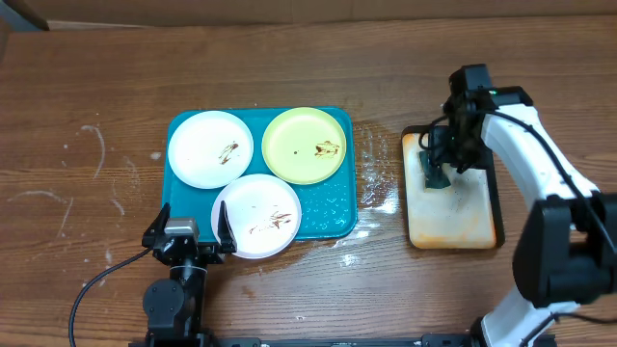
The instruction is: Clean dirty plates on tray and stack at the side
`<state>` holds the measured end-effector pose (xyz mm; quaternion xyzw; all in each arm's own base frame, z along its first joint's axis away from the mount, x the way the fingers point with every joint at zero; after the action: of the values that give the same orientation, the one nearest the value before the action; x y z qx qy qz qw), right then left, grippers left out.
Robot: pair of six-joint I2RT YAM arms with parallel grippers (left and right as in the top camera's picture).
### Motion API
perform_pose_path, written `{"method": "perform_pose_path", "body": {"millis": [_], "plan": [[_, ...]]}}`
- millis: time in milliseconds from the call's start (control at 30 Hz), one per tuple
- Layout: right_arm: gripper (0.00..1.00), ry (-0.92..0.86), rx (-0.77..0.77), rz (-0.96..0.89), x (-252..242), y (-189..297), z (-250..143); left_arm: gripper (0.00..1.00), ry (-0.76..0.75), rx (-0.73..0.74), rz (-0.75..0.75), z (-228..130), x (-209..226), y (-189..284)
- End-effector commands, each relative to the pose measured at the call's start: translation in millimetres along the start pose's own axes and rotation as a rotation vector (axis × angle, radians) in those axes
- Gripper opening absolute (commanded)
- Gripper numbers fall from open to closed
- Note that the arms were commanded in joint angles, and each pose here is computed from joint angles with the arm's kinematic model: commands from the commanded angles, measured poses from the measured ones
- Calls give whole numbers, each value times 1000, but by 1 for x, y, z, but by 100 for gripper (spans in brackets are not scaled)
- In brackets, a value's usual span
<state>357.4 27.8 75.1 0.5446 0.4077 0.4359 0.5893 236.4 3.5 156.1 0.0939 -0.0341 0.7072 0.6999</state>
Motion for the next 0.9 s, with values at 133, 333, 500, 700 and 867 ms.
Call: {"method": "perform_pose_path", "body": {"millis": [133, 333, 500, 700, 867], "plan": [[66, 44, 86, 34, 11, -20, -4, 100, -15, -5, -4, 0, 0, 0], [72, 121, 92, 112, 27, -21, -5, 100, -15, -5, -4, 0, 0, 0], [72, 142, 117, 111, 34, -34, -8, 100, -15, -5, -4, 0, 0, 0], [65, 135, 168, 91, 33, -56, -13, 100, -15, -5, -4, 0, 0, 0], [65, 119, 141, 71, 32, -54, -6, 100, -15, -5, -4, 0, 0, 0]]}}
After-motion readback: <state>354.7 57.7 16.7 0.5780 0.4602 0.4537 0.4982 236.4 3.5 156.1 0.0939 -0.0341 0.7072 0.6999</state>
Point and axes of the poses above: each gripper's point midway between its finger pads, its own y axis back along the fingers, its own x axis along the line the jaws close on, z = x × y, the point moved 1 cm from there along y, back along the fingers, and after that the axes turned 13 degrees about -y, right-handed, at the moved point
